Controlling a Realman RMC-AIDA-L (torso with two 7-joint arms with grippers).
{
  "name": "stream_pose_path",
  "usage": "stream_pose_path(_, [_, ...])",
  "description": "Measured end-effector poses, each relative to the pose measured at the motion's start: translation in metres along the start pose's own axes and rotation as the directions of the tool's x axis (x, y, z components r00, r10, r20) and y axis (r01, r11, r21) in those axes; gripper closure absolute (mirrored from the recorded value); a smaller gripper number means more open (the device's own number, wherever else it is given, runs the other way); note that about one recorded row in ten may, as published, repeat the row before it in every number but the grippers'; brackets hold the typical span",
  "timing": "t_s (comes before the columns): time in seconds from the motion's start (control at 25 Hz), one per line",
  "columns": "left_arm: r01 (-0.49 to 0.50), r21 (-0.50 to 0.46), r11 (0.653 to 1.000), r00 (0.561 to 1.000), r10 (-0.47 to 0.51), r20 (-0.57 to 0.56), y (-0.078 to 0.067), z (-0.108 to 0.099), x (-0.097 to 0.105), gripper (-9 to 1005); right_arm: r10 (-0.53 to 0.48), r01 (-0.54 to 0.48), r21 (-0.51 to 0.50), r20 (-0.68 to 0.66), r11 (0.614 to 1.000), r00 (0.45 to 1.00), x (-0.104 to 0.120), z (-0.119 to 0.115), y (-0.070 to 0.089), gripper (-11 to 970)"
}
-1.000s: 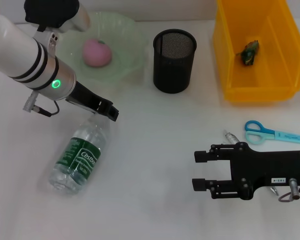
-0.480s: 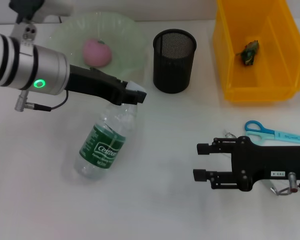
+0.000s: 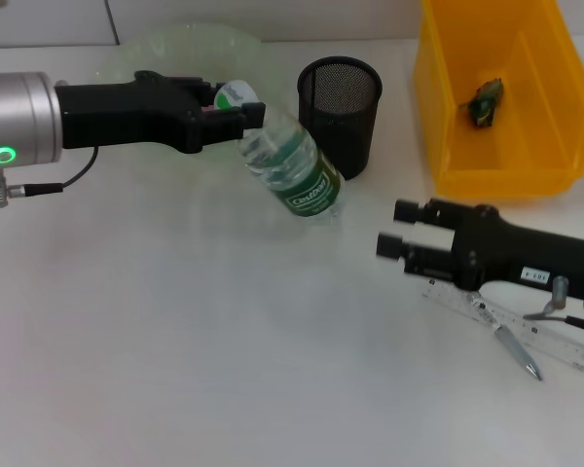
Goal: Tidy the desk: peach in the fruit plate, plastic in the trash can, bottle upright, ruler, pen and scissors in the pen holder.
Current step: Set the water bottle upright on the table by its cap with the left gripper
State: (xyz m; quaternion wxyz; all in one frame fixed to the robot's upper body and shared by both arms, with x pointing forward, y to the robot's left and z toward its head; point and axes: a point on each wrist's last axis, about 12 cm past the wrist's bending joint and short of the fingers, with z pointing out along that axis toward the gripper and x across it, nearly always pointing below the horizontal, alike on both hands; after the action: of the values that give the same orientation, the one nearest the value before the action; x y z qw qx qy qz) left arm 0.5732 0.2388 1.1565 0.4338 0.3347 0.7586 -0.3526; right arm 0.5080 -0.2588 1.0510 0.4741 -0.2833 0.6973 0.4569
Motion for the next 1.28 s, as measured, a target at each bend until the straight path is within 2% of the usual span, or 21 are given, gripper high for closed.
stream_pose_path(0.2, [-0.003, 0.003, 1.0, 1.0, 0.003, 0.031, 0.003, -0.003, 0.005, 555, 0.021, -0.022, 0.015, 0.067, 1.0, 0.998, -0.003, -0.003, 0.0, 282])
stream_pose_path(0.24, [-0.015, 0.005, 1.0, 0.989, 0.014, 0.147, 0.01, -0.01, 0.018, 555, 0.025, -0.026, 0.012, 0.072, 1.0, 0.997, -0.003, -0.003, 0.001, 282])
stream_pose_path(0.4, [-0.022, 0.001, 1.0, 0.984, 0.021, 0.178, 0.013, -0.013, 0.023, 556, 0.037, -0.038, 0.005, 0.092, 0.999, 0.995, -0.004, -0.001, 0.002, 282])
stream_pose_path(0.44, [-0.046, -0.016, 0.999, 0.97, 0.048, 0.237, 0.016, -0.021, 0.033, 556, 0.04, -0.041, 0.005, 0.099, 0.999, 0.994, -0.004, -0.001, 0.002, 282])
stream_pose_path(0.52, [-0.062, -0.029, 0.998, 0.957, 0.067, 0.282, 0.018, -0.027, 0.039, 557, 0.053, -0.054, 0.005, 0.118, 0.999, 0.992, -0.004, 0.001, 0.002, 282])
stream_pose_path(0.64, [-0.062, -0.029, 0.998, 0.957, 0.067, 0.282, 0.018, -0.027, 0.039, 557, 0.057, -0.058, 0.006, 0.124, 0.998, 0.991, -0.005, 0.001, 0.002, 283])
stream_pose_path(0.68, [-0.087, -0.064, 0.994, 0.93, 0.104, 0.352, 0.019, -0.035, 0.054, 557, 0.058, -0.059, 0.006, 0.127, 0.998, 0.99, -0.005, 0.001, 0.002, 283])
stream_pose_path(0.72, [-0.107, -0.104, 0.989, 0.921, 0.138, 0.364, 0.02, -0.04, 0.065, 557, 0.058, -0.059, 0.007, 0.13, 0.998, 0.99, -0.005, 0.001, 0.002, 283])
stream_pose_path(0.8, [-0.107, -0.104, 0.989, 0.921, 0.138, 0.364, 0.02, -0.04, 0.065, 558, 0.058, -0.06, 0.007, 0.132, 0.998, 0.99, -0.005, 0.001, 0.002, 283])
stream_pose_path(0.84, [-0.125, -0.143, 0.982, 0.914, 0.17, 0.367, 0.019, -0.041, 0.077, 558, 0.059, -0.061, 0.012, 0.135, 0.998, 0.989, -0.006, 0.001, 0.001, 283])
stream_pose_path(0.92, [-0.118, -0.16, 0.98, 0.911, 0.171, 0.375, 0.019, -0.039, 0.084, 558, 0.058, -0.061, 0.016, 0.139, 0.998, 0.989, -0.007, 0.002, 0.001, 283])
stream_pose_path(1.28, [-0.111, -0.23, 0.967, 0.878, 0.204, 0.434, 0.017, -0.034, 0.096, 560, 0.051, -0.052, 0.006, 0.127, 0.999, 0.991, -0.011, 0.014, -0.002, 284])
